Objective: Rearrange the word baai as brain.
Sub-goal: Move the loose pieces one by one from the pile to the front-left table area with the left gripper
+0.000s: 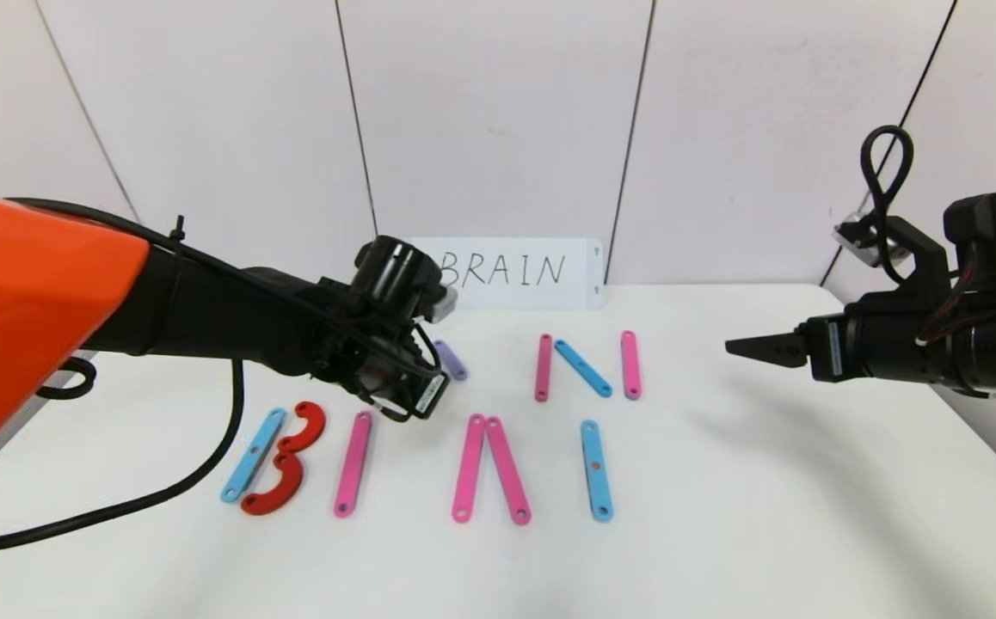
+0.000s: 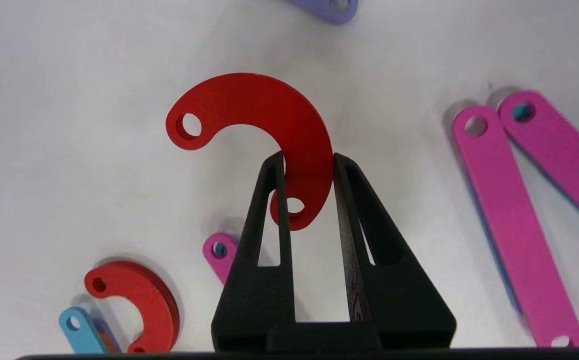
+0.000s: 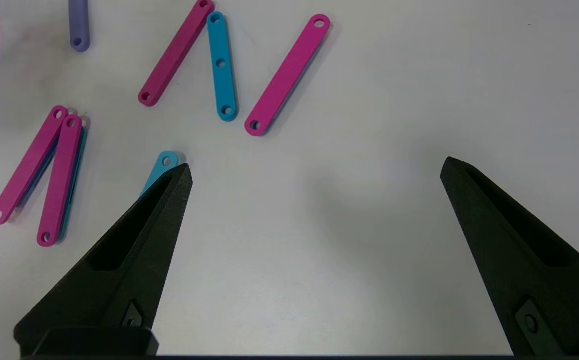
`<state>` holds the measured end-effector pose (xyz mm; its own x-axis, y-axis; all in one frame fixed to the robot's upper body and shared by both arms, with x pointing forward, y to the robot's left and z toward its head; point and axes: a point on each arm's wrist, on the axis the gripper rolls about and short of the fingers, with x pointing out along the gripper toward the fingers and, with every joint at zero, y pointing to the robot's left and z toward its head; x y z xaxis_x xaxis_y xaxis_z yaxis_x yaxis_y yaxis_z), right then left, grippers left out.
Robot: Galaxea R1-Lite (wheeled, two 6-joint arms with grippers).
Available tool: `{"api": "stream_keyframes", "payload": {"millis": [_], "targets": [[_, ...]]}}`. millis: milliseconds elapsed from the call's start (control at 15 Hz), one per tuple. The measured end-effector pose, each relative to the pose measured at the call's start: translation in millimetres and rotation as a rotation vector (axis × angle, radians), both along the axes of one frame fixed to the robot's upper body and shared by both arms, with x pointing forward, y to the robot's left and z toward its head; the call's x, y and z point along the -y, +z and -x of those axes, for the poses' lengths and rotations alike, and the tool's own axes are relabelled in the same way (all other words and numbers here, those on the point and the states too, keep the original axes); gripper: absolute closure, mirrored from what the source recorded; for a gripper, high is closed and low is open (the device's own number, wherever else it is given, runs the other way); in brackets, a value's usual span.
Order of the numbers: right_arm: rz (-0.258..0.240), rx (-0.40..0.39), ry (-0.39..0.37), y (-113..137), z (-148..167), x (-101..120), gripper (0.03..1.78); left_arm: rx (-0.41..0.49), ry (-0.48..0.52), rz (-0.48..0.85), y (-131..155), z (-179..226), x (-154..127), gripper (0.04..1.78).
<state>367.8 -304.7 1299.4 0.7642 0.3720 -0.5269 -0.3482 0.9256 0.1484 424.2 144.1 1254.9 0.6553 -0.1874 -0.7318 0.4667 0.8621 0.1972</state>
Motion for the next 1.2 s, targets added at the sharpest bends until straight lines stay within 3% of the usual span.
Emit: {"api": "stream_keyframes", "payload": {"millis": [200, 533, 1200], "targets": [[0.001, -0.002, 0.000, -0.5, -0.1, 0.0, 0.07, -0.020, -0.018, -0.025, -3.4, 7.8, -6.5, 1.51], [0.001, -0.003, 0.001, -0.8, 0.0, -0.1, 0.07, -0.086, -0.175, -0.034, -11.0, 21.2, -21.8, 1.51], [0.001, -0.003, 0.000, -0.8, 0.0, 0.0, 0.07, -0.104, -0.237, -0.097, -20.9, 20.3, -30.9, 1.51]]}}
